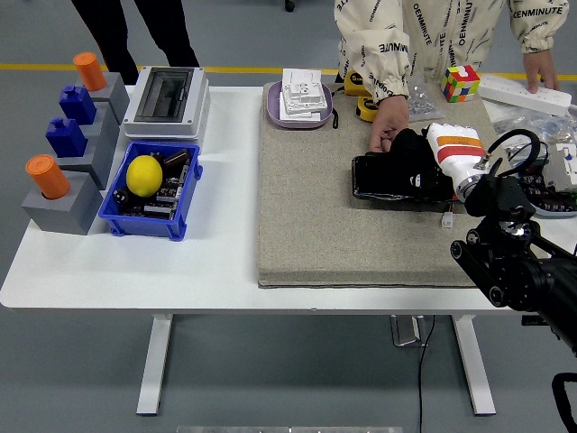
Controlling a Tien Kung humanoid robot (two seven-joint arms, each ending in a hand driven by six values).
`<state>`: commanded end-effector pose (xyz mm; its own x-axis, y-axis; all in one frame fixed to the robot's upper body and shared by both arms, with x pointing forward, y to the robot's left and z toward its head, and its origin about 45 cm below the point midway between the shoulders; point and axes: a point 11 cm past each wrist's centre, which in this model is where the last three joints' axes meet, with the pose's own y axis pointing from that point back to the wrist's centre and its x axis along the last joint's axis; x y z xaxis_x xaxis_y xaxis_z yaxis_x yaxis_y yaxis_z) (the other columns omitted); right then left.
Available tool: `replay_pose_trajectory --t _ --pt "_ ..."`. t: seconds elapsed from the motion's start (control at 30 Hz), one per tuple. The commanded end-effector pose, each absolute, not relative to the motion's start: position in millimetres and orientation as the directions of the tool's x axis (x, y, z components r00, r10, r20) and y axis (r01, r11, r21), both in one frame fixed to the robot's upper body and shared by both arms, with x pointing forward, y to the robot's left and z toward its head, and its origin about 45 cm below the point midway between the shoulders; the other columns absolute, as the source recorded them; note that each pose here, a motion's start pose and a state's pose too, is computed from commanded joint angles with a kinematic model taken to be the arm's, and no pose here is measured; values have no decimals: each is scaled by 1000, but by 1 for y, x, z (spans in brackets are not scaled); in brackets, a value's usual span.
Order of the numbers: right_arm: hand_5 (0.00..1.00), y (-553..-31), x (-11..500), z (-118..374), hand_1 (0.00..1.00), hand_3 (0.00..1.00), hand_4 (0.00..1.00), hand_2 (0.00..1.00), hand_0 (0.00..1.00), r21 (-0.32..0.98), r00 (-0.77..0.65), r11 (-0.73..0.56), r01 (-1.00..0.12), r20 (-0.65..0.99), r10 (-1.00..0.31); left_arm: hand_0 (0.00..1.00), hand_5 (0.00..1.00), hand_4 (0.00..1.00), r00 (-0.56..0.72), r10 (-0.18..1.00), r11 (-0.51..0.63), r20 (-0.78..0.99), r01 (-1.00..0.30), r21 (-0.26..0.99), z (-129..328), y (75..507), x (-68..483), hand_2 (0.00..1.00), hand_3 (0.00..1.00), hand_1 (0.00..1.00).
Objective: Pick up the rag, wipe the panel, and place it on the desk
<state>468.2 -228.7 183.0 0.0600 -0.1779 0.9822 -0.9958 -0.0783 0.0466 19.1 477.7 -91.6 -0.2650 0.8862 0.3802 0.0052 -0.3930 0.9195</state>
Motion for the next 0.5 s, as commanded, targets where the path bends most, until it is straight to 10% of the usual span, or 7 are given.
replay_pose_trajectory --t 0.5 --pt "116 -181 466 185 360 427 998 419 280 45 77 -177 -983 982 -175 646 471 596 -264 885 -395 383 10 919 -91 479 18 737 564 694"
